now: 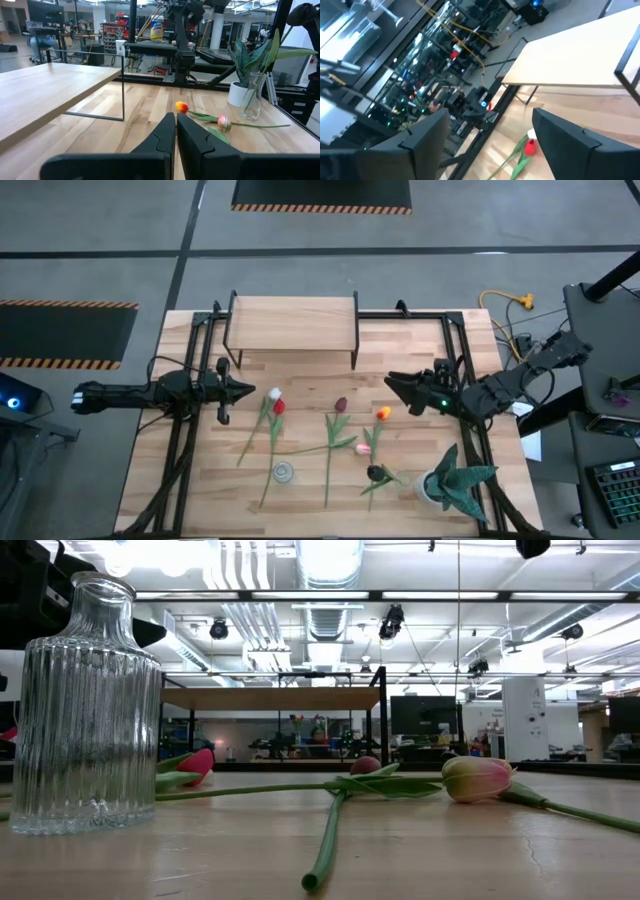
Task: Pick and place flowers into a vace then onto a shelf
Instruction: Put the yellow flower into the right transparent vase
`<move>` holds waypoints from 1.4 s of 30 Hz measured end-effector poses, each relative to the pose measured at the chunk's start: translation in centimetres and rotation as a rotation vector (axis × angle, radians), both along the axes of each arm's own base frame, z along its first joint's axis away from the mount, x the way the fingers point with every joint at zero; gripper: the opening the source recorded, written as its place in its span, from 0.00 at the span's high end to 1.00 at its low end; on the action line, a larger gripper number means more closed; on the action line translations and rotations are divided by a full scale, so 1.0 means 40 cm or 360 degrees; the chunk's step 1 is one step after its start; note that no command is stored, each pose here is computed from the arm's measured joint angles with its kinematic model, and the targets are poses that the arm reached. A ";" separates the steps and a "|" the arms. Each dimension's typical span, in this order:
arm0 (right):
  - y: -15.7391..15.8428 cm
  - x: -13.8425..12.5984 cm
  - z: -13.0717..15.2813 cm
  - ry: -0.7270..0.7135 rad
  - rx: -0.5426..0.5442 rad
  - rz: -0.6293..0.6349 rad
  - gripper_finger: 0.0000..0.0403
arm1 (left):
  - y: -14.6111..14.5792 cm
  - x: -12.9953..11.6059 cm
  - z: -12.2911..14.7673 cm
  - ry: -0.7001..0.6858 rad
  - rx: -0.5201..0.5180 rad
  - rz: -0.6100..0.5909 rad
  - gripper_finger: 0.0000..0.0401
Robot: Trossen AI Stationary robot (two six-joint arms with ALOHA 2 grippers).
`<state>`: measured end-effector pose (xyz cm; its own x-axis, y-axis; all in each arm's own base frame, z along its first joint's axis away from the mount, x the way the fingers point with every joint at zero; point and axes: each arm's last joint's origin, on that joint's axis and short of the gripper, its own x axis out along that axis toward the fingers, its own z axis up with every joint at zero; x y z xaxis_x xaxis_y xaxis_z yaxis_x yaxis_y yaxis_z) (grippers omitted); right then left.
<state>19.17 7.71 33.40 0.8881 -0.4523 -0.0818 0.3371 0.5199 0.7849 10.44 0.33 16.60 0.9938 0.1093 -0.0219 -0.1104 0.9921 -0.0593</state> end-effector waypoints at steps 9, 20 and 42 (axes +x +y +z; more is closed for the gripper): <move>-0.060 0.026 -0.042 0.0097 0.0295 -0.0041 0.31 | 0.000 0.000 0.000 0.0000 0.0000 0.0000 1.00; -0.092 0.072 -0.153 0.0567 0.0787 0.0058 0.35 | 0.000 0.000 -0.001 0.0002 0.0000 0.0000 1.00; -0.072 0.117 -0.294 0.1258 0.1131 -0.0094 0.35 | 0.000 0.000 -0.009 0.0054 0.0000 0.0000 1.00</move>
